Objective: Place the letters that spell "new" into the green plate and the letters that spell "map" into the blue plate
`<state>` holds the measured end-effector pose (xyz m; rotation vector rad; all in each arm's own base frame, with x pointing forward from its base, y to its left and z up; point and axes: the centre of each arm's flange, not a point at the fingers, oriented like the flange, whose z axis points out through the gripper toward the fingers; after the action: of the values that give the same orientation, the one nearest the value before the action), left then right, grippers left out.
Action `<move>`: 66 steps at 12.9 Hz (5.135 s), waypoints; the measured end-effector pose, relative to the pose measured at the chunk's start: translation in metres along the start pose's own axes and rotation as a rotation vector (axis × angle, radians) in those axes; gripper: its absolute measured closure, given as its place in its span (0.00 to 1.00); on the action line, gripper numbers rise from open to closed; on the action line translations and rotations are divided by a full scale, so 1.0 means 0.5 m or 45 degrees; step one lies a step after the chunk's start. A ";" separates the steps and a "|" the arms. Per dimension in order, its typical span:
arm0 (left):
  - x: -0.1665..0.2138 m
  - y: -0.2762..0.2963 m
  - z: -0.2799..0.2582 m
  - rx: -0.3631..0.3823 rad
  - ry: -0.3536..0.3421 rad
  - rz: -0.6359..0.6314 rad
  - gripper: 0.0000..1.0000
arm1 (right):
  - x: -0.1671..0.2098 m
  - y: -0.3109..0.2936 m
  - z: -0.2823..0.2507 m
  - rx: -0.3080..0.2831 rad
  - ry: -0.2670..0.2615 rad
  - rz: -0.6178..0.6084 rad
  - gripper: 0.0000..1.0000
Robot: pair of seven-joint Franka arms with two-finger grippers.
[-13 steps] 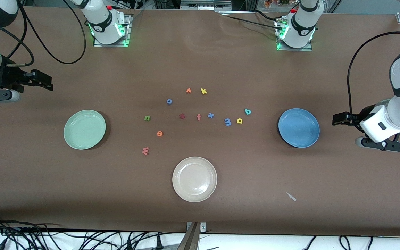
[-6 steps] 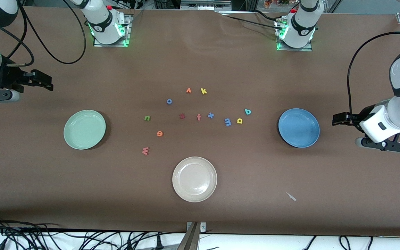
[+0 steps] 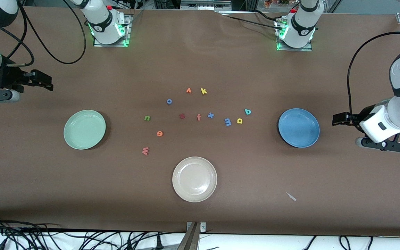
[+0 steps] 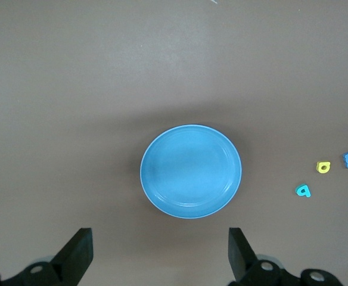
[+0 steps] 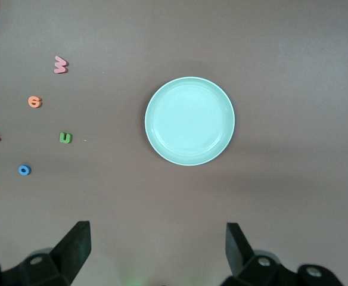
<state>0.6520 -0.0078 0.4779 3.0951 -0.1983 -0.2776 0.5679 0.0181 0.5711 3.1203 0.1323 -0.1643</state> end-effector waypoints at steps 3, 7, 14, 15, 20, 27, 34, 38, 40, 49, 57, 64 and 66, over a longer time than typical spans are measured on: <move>0.001 0.006 0.000 0.001 0.000 0.005 0.00 | 0.000 0.000 0.000 0.000 0.000 0.000 0.00; 0.005 0.049 0.001 0.003 -0.001 -0.029 0.00 | 0.000 0.000 0.001 0.000 -0.001 0.000 0.00; 0.009 0.204 0.073 -0.019 -0.076 -0.254 0.00 | 0.008 -0.013 0.009 0.010 -0.003 -0.012 0.00; 0.012 0.232 0.091 -0.046 -0.072 -0.318 0.00 | 0.015 -0.026 0.015 0.020 0.004 -0.024 0.00; -0.008 0.374 0.246 -0.060 -0.108 -0.589 0.00 | 0.073 -0.130 0.112 0.017 -0.056 -0.130 0.00; -0.083 0.504 0.447 -0.128 -0.028 -0.735 0.00 | 0.203 -0.254 0.325 0.015 0.022 -0.099 0.00; -0.163 0.517 0.584 -0.161 0.028 -0.721 0.11 | 0.266 -0.391 0.524 0.030 0.141 0.160 0.00; -0.182 0.526 0.613 -0.155 0.015 -0.706 0.14 | 0.278 -0.437 0.646 0.040 0.180 0.214 0.00; -0.188 0.538 0.629 -0.144 0.000 -0.684 0.18 | 0.279 -0.444 0.679 0.037 0.173 0.223 0.00; -0.194 0.550 0.676 -0.097 0.002 -0.596 0.32 | 0.284 -0.442 0.738 0.108 0.146 0.307 0.00; -0.190 0.551 0.687 -0.113 0.008 -0.600 0.48 | 0.294 -0.452 0.759 0.140 0.175 0.341 0.35; -0.189 0.552 0.687 -0.112 0.013 -0.593 0.48 | 0.303 -0.469 0.747 0.170 0.179 0.358 0.70; -0.189 0.552 0.687 -0.112 0.014 -0.592 0.48 | 0.306 -0.473 0.728 0.154 0.122 0.339 0.72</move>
<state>0.4639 -0.2750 0.1673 3.0114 0.5254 -0.2681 0.6616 0.2599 0.1906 3.2235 -0.3029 -0.0190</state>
